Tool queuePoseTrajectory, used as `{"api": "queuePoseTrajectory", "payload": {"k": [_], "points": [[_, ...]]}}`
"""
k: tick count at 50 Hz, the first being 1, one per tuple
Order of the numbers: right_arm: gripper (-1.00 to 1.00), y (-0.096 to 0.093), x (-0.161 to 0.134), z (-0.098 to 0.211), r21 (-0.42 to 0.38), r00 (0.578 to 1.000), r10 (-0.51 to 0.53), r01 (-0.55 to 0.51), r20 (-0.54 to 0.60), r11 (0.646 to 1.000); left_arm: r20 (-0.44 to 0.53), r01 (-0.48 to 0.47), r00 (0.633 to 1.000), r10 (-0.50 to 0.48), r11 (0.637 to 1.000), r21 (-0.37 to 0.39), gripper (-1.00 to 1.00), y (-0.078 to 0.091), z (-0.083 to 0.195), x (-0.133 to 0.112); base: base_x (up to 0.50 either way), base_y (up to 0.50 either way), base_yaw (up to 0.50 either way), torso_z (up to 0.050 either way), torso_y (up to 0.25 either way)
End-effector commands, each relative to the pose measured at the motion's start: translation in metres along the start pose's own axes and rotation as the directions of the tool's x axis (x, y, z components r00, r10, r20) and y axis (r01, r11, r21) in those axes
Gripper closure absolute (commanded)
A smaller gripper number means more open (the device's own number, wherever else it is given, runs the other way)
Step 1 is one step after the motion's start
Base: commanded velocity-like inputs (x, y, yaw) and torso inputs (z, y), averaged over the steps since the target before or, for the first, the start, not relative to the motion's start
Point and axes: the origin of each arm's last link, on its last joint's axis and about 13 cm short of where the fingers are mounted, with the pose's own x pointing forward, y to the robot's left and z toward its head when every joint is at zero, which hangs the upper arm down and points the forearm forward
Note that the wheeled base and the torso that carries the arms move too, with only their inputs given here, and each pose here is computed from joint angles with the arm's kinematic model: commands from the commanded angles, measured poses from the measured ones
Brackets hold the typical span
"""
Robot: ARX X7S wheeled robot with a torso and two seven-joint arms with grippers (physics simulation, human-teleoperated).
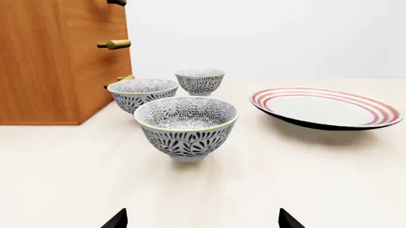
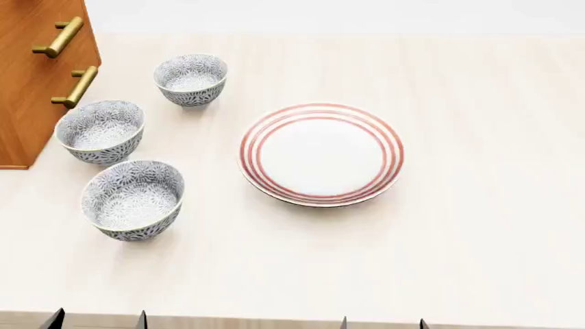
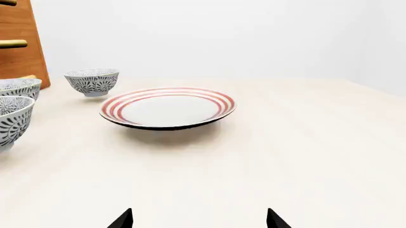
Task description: Put the bowl at the front on the plate.
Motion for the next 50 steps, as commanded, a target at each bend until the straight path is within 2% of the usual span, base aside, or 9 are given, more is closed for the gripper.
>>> {"api": "queuePoseTrajectory", "payload": {"k": [1,12,21,22,24,28,34,39,50], "points": [[-1.00,0.000,0.000,-0.001,0.000,1.000,0.000,0.000,0.000,1.000,0.000,0.000,1.000,0.000,1.000,0.000,-1.00,0.000,-0.001,0.000,0.00,0.00,0.00,0.000,0.000],[-1.00,-0.001,0.001,0.003,0.045,0.998,-0.028,0.030,-0.050,0.999,-0.044,0.004,0.999,-0.004,1.000,0.008,-1.00,-0.001,-0.001,-0.002,0.00,0.00,0.00,0.000,0.000],[-1.00,-0.005,0.009,0.027,-0.012,1.000,-0.009,0.009,-0.027,1.000,-0.078,0.009,0.997,-0.008,1.000,0.014,-1.00,-0.003,0.015,0.003,0.00,0.00,0.00,0.000,0.000],[-1.00,-0.005,0.010,0.030,0.002,0.999,-0.009,0.009,-0.032,1.000,-0.064,0.016,0.998,-0.012,0.999,0.052,-1.00,-0.004,0.018,0.004,0.00,0.00,0.00,0.000,0.000],[-1.00,-0.006,0.012,0.037,0.050,0.999,-0.006,0.008,-0.032,0.999,-0.056,0.044,0.998,-0.041,0.998,0.044,-1.00,-0.006,0.027,0.004,0.00,0.00,0.00,0.000,0.000],[-1.00,-0.007,0.016,0.055,0.063,1.000,0.006,-0.004,-0.026,0.998,-0.027,0.052,0.998,-0.051,0.997,0.051,-1.00,-0.007,0.042,0.009,0.00,0.00,0.00,0.000,0.000],[-1.00,-0.008,0.020,0.072,0.051,1.000,0.012,-0.012,0.005,0.999,-0.018,0.047,0.999,-0.047,0.998,0.044,-1.00,-0.006,0.068,0.015,0.00,0.00,0.00,0.000,0.000],[-1.00,-0.010,0.023,0.084,0.039,0.999,0.027,-0.028,0.025,0.999,-0.012,0.057,0.998,-0.057,0.998,0.041,-1.00,-0.008,0.066,0.016,0.00,0.00,0.00,0.000,0.000],[-1.00,-0.014,0.025,0.108,0.001,0.996,0.039,-0.039,0.075,0.999,0.030,0.076,0.997,-0.077,0.996,0.049,-1.00,-0.011,0.092,0.023,0.00,0.00,0.00,0.000,0.000]]}}
